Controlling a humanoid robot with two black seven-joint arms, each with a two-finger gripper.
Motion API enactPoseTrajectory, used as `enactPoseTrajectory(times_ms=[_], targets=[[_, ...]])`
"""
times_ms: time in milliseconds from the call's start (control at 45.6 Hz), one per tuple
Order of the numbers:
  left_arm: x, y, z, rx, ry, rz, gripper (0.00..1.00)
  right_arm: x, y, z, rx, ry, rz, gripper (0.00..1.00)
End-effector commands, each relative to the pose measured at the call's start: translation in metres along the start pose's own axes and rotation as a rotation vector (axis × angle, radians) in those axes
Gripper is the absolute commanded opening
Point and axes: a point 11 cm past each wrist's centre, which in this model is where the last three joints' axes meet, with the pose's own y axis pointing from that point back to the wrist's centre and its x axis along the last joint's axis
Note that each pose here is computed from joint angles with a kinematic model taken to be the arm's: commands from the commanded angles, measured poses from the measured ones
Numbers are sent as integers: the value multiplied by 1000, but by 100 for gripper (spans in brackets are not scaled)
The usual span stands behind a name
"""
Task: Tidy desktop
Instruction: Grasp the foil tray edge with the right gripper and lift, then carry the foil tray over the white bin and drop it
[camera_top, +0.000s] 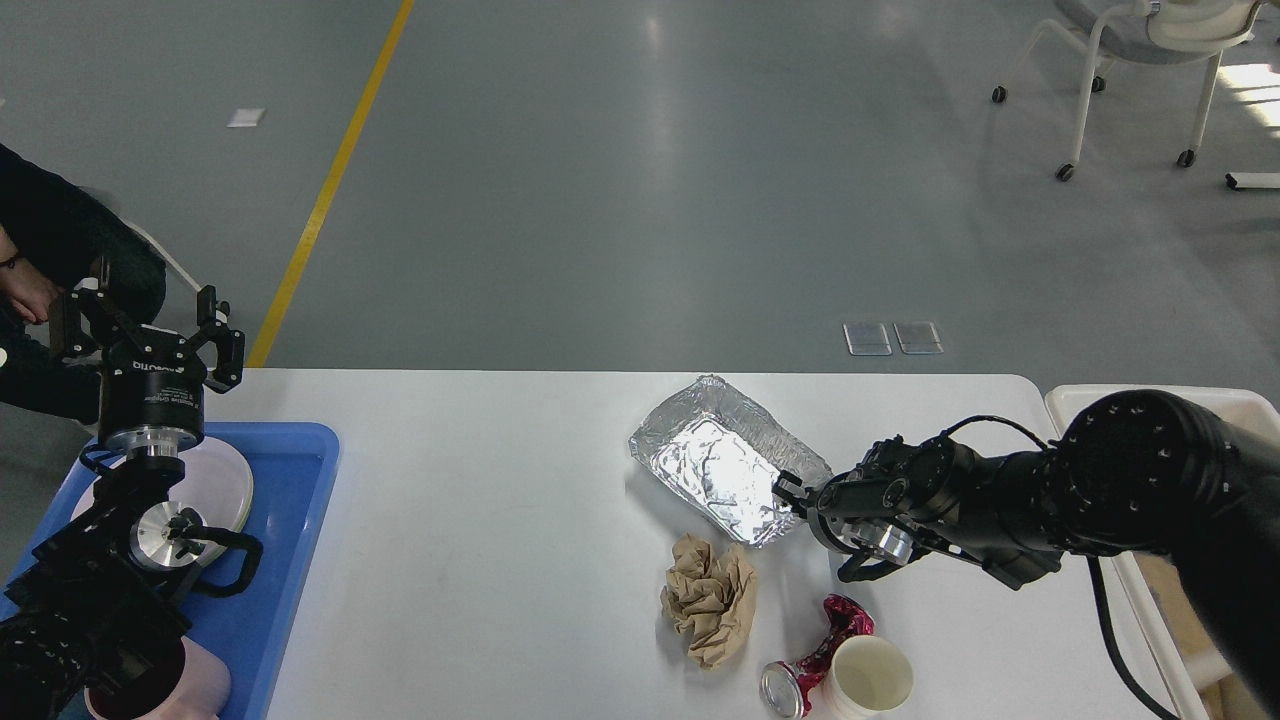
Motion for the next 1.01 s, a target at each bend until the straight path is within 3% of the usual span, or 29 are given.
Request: enactPoseTrajectory(times_ms=[0, 263, 746, 987], targets=[[0, 0, 1, -1, -1, 0, 97, -3, 1, -2, 2, 11, -10, 0], [0, 0, 1, -1, -1, 0, 97, -15, 11, -4, 9, 19, -96, 0], [0, 0, 1, -1, -1, 0, 97, 99, 97, -22, 148, -95, -91, 0], [0, 0, 1, -1, -1, 0, 97, 169, 183, -21, 275, -54, -196, 0]])
